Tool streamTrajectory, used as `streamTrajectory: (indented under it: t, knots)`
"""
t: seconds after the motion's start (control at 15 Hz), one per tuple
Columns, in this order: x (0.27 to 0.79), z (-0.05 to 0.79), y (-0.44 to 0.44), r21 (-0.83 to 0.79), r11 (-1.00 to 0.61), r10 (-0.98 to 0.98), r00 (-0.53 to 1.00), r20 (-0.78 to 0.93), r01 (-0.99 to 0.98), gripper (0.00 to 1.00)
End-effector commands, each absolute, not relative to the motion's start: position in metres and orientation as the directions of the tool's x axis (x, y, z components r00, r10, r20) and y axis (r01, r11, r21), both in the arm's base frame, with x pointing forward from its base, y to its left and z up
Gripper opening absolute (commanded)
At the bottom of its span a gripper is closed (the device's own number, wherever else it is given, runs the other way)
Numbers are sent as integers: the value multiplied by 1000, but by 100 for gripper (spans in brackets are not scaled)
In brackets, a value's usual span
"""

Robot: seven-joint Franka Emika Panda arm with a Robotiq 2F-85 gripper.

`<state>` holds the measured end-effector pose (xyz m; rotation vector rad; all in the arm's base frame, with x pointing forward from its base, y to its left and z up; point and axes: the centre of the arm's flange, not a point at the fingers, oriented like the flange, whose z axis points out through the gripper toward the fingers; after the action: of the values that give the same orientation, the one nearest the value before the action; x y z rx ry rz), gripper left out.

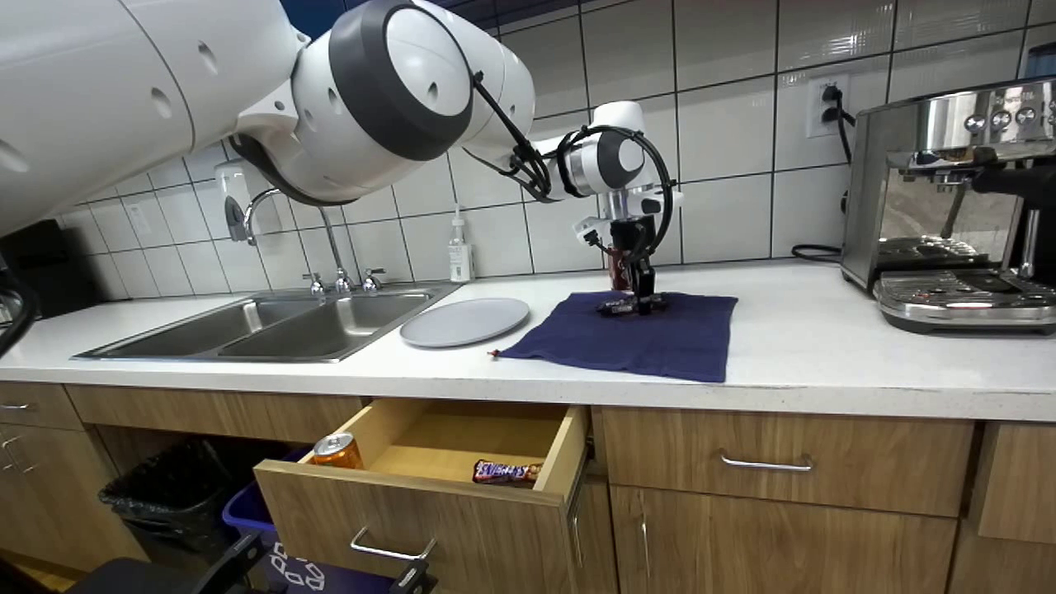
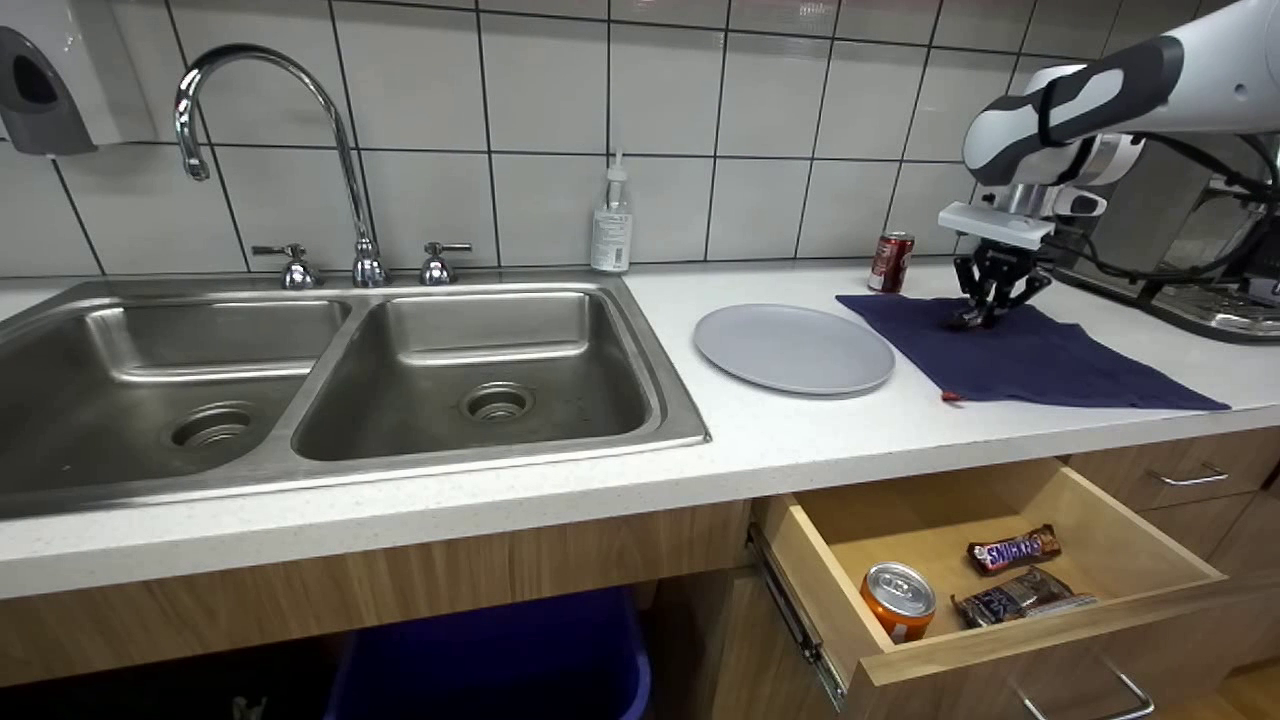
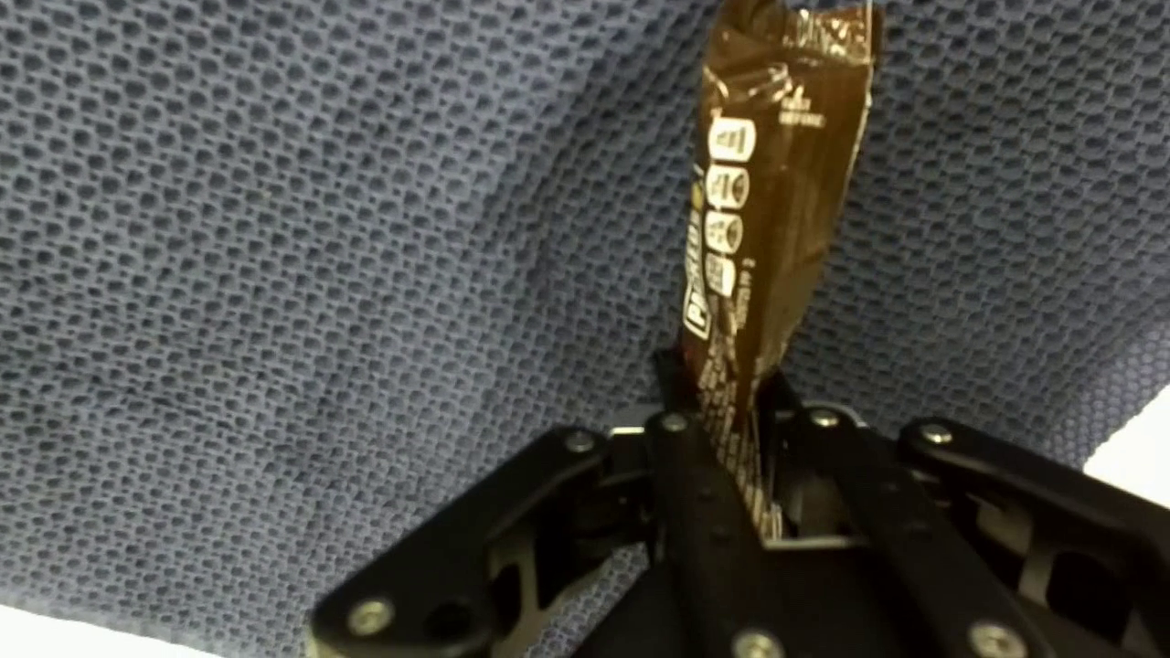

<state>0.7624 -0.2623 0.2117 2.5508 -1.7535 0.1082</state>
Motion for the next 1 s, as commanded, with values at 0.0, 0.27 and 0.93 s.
streamTrajectory:
  t: [0.0,0.27,0.93]
  knots:
    - [774,224,-269,-25,-337,-940,335,68,-941,4]
    - [764,231,-267,-32,-342,-937,339,83,-939,4]
    - [745,253,-241,-41,-383,-919,376,118,-923,4]
